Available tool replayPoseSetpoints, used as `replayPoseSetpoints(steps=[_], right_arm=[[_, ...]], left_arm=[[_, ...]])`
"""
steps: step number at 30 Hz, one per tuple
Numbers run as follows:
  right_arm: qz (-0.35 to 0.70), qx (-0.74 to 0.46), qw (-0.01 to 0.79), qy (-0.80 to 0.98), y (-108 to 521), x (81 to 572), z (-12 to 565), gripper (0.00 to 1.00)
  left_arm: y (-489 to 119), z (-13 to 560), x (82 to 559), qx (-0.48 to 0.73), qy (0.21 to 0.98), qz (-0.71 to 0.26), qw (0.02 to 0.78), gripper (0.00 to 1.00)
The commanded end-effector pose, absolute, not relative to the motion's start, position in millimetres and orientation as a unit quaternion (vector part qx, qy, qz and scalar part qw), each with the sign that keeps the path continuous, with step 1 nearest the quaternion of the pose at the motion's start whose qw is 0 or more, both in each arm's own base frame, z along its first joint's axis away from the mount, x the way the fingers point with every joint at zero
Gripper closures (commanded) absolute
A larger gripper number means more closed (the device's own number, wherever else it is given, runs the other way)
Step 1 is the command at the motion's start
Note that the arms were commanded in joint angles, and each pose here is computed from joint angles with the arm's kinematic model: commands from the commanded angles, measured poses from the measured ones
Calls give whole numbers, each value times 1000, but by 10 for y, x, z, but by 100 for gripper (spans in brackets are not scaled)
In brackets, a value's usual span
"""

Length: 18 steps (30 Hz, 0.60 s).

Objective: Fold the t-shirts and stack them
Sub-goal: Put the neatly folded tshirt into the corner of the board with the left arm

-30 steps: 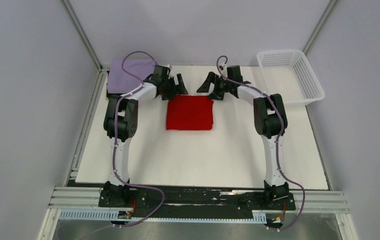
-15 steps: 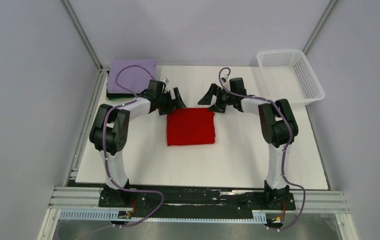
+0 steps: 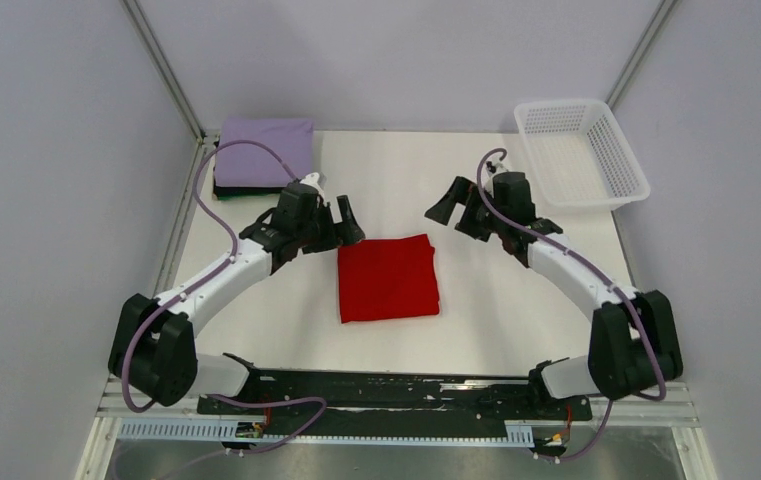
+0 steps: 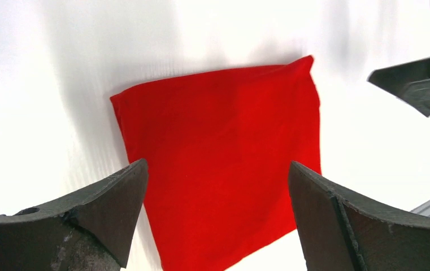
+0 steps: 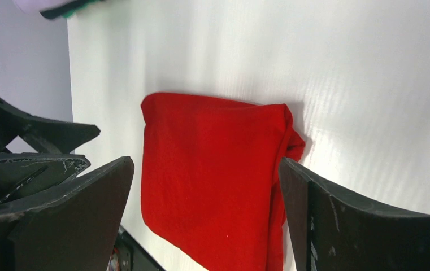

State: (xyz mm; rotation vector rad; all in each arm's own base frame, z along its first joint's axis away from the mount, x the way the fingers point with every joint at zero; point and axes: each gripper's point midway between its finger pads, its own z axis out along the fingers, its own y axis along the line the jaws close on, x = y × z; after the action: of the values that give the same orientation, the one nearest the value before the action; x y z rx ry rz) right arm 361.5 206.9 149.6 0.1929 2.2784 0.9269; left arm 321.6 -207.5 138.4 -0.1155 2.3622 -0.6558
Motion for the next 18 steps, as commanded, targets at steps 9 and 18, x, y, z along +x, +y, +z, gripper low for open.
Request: replayPoseSetpoints(steps=[9, 18], right_arm=[[192, 255, 439, 840, 877, 3132, 1501, 0], [185, 234, 447, 843, 816, 2993, 1495, 0]], left_arm=[[-1984, 821, 2621, -55, 938, -218, 262, 0], [-2104, 465, 2572, -45, 956, -186, 221, 6]])
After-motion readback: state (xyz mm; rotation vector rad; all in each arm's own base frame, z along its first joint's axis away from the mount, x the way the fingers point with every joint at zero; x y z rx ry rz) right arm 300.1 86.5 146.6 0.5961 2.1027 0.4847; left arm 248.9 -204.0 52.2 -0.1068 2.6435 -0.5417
